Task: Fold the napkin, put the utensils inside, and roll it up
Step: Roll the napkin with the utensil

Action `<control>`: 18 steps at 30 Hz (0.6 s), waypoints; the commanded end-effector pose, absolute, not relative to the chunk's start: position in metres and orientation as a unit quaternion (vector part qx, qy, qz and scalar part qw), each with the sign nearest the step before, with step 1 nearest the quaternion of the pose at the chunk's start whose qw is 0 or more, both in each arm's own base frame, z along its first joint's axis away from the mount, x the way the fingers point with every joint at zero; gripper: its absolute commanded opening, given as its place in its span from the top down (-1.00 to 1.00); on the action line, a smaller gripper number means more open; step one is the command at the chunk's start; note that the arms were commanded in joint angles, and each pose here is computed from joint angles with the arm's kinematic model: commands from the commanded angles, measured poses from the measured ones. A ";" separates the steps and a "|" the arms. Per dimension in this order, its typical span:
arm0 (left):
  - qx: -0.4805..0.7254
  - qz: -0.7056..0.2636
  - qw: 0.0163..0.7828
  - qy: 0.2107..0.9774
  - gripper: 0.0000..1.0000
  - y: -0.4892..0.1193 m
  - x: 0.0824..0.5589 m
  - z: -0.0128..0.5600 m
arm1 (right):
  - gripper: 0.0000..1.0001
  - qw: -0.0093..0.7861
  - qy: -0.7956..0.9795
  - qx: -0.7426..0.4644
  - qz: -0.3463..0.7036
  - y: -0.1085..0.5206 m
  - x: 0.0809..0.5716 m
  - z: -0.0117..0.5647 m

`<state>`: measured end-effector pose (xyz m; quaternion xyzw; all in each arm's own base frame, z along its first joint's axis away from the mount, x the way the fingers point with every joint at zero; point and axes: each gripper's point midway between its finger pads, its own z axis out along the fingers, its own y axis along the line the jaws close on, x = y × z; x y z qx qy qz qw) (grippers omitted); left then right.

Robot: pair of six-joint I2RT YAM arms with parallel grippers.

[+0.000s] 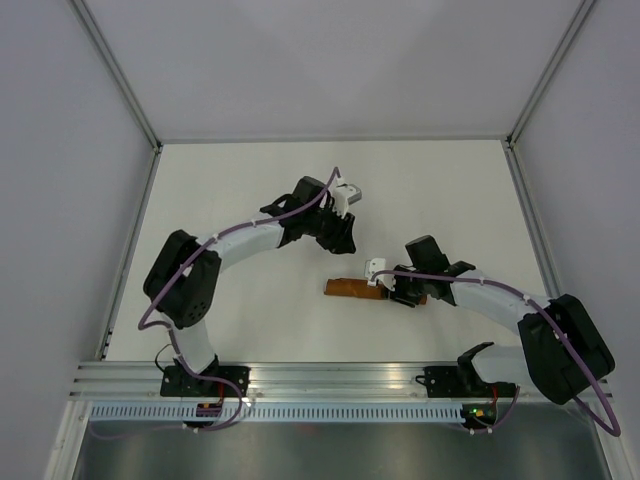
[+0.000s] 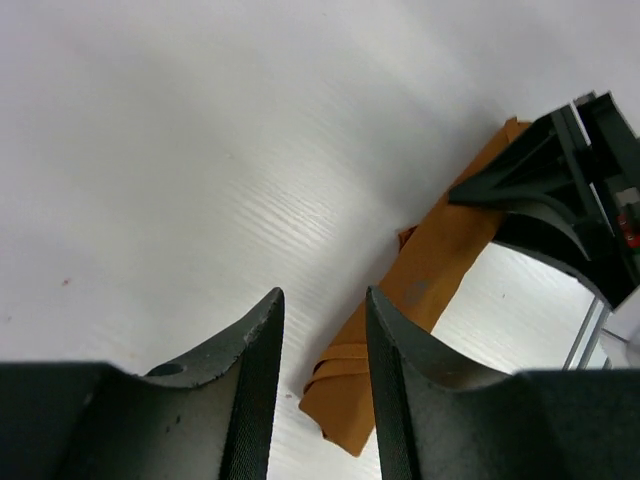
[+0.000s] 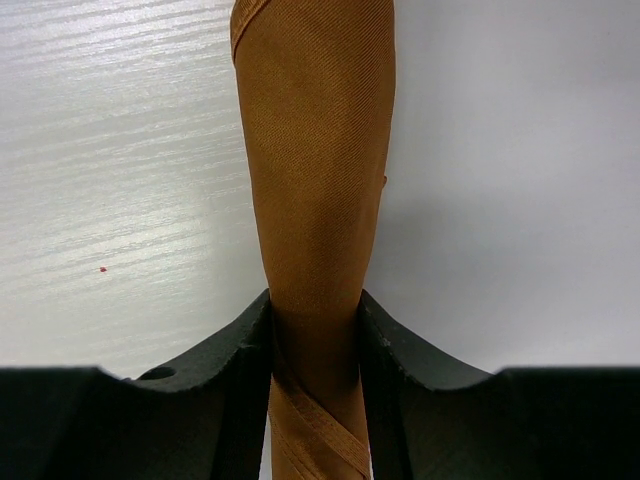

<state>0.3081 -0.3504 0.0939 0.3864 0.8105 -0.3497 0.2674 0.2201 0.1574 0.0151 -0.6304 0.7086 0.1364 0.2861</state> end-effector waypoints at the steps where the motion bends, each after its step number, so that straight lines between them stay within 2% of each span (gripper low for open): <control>1: 0.254 -0.333 0.375 0.827 0.14 -0.338 0.339 0.148 | 0.13 0.273 0.717 -0.626 0.142 0.157 0.218 0.016; 3: 0.187 -0.339 0.389 0.836 0.19 -0.329 0.338 0.163 | 0.11 0.275 0.718 -0.624 0.143 0.158 0.218 0.016; 7: 0.068 -0.304 0.386 0.869 0.24 -0.294 0.323 0.143 | 0.10 0.271 0.719 -0.623 0.145 0.158 0.218 0.015; 18: 0.015 -0.294 0.372 0.880 0.30 -0.297 0.254 0.117 | 0.07 0.258 0.724 -0.621 0.154 0.160 0.216 0.016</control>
